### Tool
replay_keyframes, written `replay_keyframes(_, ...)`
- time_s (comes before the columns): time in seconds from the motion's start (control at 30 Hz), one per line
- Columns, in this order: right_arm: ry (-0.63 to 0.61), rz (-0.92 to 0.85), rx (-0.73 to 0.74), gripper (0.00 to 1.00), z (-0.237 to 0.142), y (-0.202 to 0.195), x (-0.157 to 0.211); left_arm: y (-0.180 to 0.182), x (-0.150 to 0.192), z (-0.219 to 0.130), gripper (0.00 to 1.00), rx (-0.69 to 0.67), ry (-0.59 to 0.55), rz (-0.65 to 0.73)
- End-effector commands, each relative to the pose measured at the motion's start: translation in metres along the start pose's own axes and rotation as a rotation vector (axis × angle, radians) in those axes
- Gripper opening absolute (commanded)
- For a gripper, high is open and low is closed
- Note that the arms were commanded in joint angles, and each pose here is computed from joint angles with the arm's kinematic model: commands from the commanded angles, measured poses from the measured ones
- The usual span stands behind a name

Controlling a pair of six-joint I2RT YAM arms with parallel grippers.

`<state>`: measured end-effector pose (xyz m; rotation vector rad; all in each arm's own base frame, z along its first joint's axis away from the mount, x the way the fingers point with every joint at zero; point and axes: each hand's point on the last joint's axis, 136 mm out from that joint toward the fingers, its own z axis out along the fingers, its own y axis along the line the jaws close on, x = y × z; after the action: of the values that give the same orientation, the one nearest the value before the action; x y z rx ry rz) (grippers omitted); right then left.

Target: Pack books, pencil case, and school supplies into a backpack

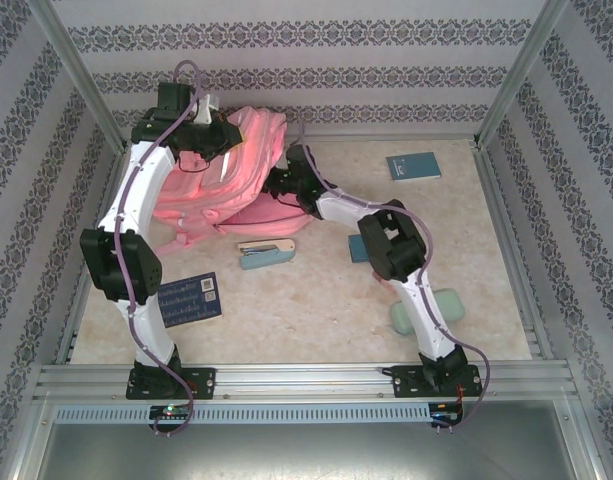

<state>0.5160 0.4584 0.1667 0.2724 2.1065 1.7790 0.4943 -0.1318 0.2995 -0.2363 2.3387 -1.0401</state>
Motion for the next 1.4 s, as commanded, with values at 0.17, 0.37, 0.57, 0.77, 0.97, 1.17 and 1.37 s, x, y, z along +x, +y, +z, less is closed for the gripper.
replay_keyframes(0.17, -0.005, 0.025, 0.131, 0.0, 0.044, -0.034, 0.016, -0.065, 0.002, -0.042, 0.0, 0.151, -0.056, 0.113)
replay_keyframes(0.37, 0.028, 0.019, 0.3, 0.15, 0.038, -0.07, 0.029, -0.06, 0.004, -0.039, 0.0, 0.141, -0.043, 0.113)
replay_keyframes(0.57, 0.026, -0.003, 0.342, 0.53, 0.01, -0.061, 0.025, -0.049, 0.005, -0.034, 0.0, 0.097, -0.035, 0.123)
replay_keyframes(0.77, 0.01, -0.061, 0.346, 0.56, -0.03, -0.031, 0.019, -0.023, 0.009, -0.024, 0.0, -0.001, -0.024, 0.136)
replay_keyframes(0.97, 0.001, -0.114, 0.405, 0.56, -0.09, -0.024, 0.021, 0.014, 0.018, -0.008, 0.0, -0.112, -0.003, 0.159)
replay_keyframes(1.17, -0.042, -0.196, 0.568, 0.56, -0.177, -0.037, 0.014, 0.059, 0.037, 0.017, 0.0, -0.245, 0.065, 0.213)
replay_keyframes(1.37, -0.184, -0.19, 0.756, 0.56, -0.268, -0.073, -0.03, 0.075, 0.063, 0.047, 0.0, -0.264, 0.148, 0.232)
